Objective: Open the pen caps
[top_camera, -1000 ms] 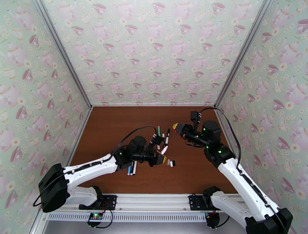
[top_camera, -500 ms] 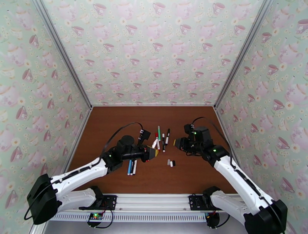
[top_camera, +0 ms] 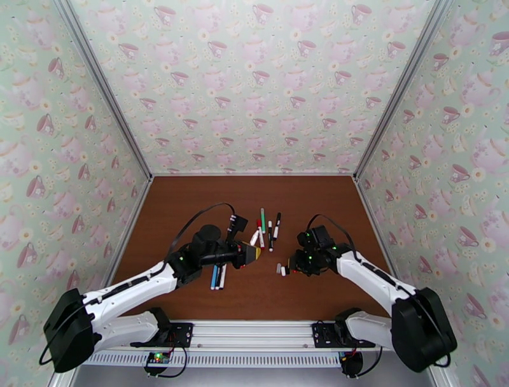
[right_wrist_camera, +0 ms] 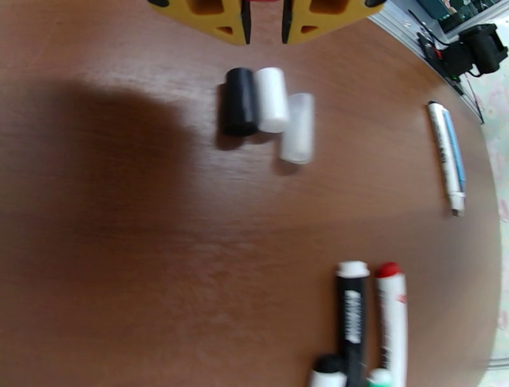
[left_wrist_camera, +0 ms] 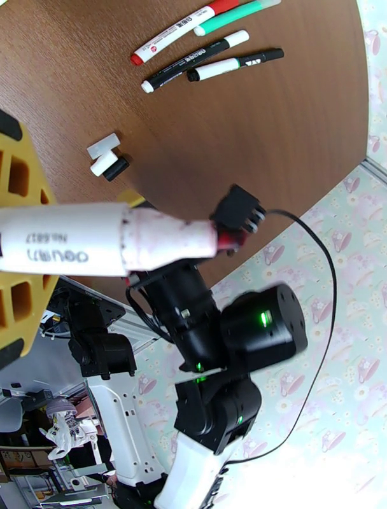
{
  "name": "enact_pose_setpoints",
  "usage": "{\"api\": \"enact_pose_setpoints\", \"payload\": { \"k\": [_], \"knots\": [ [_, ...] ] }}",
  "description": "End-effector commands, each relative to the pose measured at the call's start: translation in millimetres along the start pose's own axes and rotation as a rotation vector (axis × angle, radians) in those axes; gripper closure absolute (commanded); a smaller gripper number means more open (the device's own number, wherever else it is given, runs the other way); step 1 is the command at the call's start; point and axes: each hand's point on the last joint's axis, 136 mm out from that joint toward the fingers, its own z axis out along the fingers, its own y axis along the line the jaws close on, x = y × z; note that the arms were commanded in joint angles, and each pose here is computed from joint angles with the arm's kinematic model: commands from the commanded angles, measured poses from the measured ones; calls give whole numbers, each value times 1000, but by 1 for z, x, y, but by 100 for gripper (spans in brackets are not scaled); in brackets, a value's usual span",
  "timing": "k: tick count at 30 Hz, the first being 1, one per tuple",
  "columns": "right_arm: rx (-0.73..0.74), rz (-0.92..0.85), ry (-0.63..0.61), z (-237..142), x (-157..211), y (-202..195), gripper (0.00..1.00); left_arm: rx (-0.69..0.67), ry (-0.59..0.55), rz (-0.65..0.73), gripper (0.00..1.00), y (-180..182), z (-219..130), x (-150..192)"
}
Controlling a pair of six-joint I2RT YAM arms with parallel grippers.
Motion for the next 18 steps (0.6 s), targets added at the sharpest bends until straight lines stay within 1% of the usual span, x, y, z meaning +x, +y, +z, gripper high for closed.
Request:
{"api": "enact_pose_setpoints", "payload": {
  "k": [1,11,18],
  "knots": [
    [25,-41,-8,5,-8,-2,84,-15,21,-10,100,5,3,8],
    [91,-53,7,14,-17,-12,80,-29,44,-11,100,8,7,14],
    [109,-59,23,18,-22,-13,78,-31,62,-13,100,11,13,17]
  ]
}}
